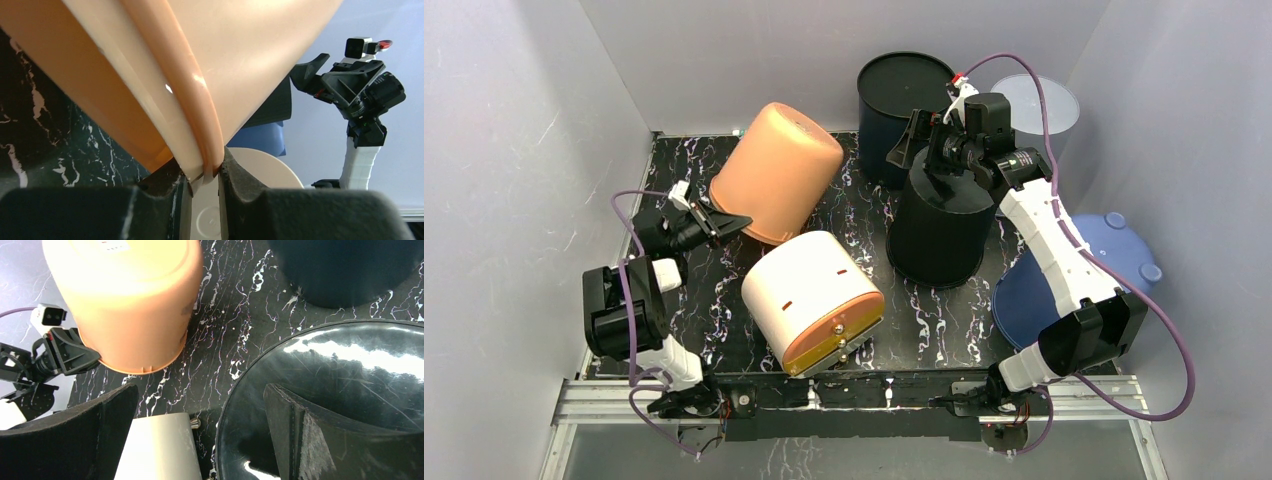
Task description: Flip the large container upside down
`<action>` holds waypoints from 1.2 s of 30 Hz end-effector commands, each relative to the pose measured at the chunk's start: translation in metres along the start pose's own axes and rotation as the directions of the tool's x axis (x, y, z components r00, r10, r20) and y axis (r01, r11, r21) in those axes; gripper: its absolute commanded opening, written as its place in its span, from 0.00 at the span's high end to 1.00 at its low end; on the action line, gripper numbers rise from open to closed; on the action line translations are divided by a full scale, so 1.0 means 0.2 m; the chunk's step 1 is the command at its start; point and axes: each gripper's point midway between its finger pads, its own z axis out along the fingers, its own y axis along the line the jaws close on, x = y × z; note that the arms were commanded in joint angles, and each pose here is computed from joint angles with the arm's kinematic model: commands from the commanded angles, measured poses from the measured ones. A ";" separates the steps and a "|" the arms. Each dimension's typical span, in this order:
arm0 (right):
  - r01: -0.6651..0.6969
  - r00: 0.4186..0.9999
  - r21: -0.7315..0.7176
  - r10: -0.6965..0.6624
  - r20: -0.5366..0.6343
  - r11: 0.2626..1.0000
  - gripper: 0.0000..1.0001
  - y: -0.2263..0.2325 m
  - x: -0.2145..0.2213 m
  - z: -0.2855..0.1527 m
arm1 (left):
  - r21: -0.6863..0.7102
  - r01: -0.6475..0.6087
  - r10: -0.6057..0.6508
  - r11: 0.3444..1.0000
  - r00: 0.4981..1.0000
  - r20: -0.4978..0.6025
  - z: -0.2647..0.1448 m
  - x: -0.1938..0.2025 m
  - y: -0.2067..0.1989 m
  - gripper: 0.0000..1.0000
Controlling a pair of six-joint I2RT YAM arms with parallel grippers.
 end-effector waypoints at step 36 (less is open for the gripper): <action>0.018 1.000 0.021 -0.018 0.001 1.000 0.02 -0.01 0.03 -0.02 | -0.293 0.315 -0.218 0.903 0.922 0.319 -0.08 -0.37 0.66 0.90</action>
